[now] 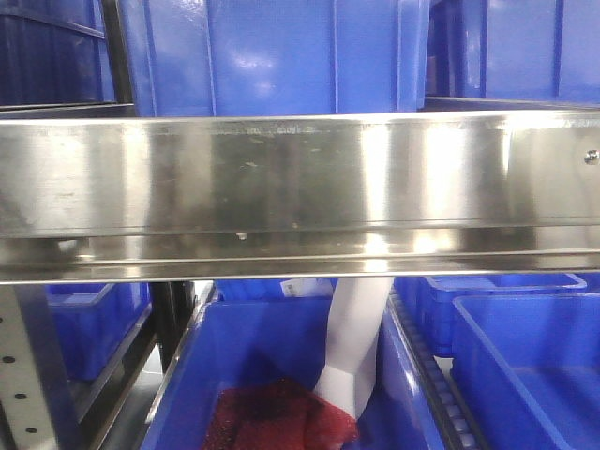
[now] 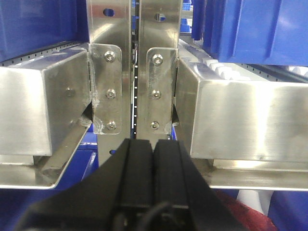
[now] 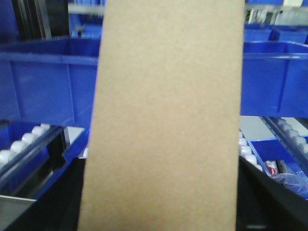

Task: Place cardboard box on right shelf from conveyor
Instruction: 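Raise the held box with the right gripper above the shelf edge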

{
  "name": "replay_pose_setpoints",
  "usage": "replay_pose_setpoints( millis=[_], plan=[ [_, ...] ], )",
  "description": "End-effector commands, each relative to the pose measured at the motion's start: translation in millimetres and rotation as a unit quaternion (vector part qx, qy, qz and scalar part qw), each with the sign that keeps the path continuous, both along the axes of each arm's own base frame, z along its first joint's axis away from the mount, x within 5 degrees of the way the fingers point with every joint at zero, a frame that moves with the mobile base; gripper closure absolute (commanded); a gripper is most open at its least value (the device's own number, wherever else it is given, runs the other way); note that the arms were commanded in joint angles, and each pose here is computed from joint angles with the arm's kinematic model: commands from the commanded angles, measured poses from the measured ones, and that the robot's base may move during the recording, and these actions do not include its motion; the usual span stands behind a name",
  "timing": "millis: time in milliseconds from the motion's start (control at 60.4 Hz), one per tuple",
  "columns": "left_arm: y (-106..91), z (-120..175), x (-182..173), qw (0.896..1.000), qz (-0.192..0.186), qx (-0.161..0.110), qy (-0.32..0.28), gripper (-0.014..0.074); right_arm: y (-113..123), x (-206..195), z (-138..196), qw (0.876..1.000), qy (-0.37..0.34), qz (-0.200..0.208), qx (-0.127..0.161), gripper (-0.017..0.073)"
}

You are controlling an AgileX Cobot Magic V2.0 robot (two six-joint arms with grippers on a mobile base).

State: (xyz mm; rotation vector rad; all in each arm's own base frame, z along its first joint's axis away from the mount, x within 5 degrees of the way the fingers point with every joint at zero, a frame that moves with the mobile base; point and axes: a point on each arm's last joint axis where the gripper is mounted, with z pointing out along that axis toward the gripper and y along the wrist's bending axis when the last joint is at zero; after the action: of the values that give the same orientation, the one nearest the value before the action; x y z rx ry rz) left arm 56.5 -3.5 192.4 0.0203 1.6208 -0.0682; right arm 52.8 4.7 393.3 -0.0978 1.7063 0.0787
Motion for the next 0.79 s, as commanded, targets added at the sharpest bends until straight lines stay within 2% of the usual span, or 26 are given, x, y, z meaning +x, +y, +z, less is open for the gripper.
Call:
replay_pose_setpoints(
  millis=[0, 50, 66, 132, 182, 215, 232, 331, 397, 480, 563, 612, 695, 778],
  plan=[
    [0.5, 5.8, -0.6, 0.999, 0.002, -0.005, -0.046, 0.071, 7.4, 30.4, 32.8, 0.998, -0.044, 0.022, -0.044, 0.0388],
    [0.5, 5.8, -0.6, 0.999, 0.002, -0.005, -0.046, 0.071, 11.4, 43.7, 39.1, 0.996, -0.04, 0.037, -0.076, 0.0388],
    [0.5, 5.8, -0.6, 0.999, 0.002, -0.005, -0.046, 0.071, 14.3, 52.6, 42.5, 0.993, -0.038, 0.047, -0.101, 0.0388],
    [0.5, 5.8, -0.6, 0.999, 0.002, -0.005, -0.046, 0.071, 21.4, 68.9, 48.4, 0.985, -0.039, 0.072, -0.154, 0.0388],
    [0.5, 5.8, -0.6, 0.999, 0.002, -0.005, -0.046, 0.0709, 30.3, 83.2, 51.8, 0.972, -0.039, 0.102, -0.21, 0.0388],
    [0.5, 5.8, -0.6, 0.999, 0.002, -0.005, -0.046, 0.071, 35.5, 89.8, 52.6, 0.963, -0.041, 0.118, -0.238, 0.0388],
    [0.5, 5.8, -0.6, 0.999, 0.002, -0.005, -0.046, 0.071, 38.1, 92.6, 53.9, 0.957, -0.045, 0.126, -0.258, 0.0388],
    [0.5, 5.8, -0.6, 0.999, 0.002, -0.005, -0.046, 0.071, 56.9, 109.0, 51.3, 0.923, -0.054, 0.179, -0.335, 0.0388],
    [0.5, 5.8, -0.6, 0.999, 0.002, -0.005, -0.046, 0.071, 73.6, 122.5, 45.5, 0.888, -0.067, 0.219, -0.399, 0.0388],
    [0.5, 5.8, -0.6, 0.999, 0.002, -0.005, -0.046, 0.071, 89.7, 135.4, 38.3, 0.848, -0.085, 0.25, -0.46, 0.0388],
    [0.5, 5.8, -0.6, 0.999, 0.002, -0.005, -0.046, 0.071, 104.3, 148.4, 31.7, 0.81, -0.102, 0.272, -0.51, 0.0388],
    [0.5, 5.8, -0.6, 0.999, 0.002, -0.005, -0.046, 0.071, 112.5, 154.9, 29.5, 0.792, -0.116, 0.279, -0.53, 0.0388],
    [0.5, 5.8, -0.6, 0.999, 0.002, -0.005, -0.046, 0.071, 127.6, 168.8, 23.4, 0.777, -0.129, 0.289, -0.544, 0.0388],
    [0.5, 5.8, -0.6, 0.999, 0.002, -0.005, -0.046, 0.071, 139.8, 181.6, 17.3, 0.773, -0.135, 0.294, -0.546, 0.0388]
  ],
)
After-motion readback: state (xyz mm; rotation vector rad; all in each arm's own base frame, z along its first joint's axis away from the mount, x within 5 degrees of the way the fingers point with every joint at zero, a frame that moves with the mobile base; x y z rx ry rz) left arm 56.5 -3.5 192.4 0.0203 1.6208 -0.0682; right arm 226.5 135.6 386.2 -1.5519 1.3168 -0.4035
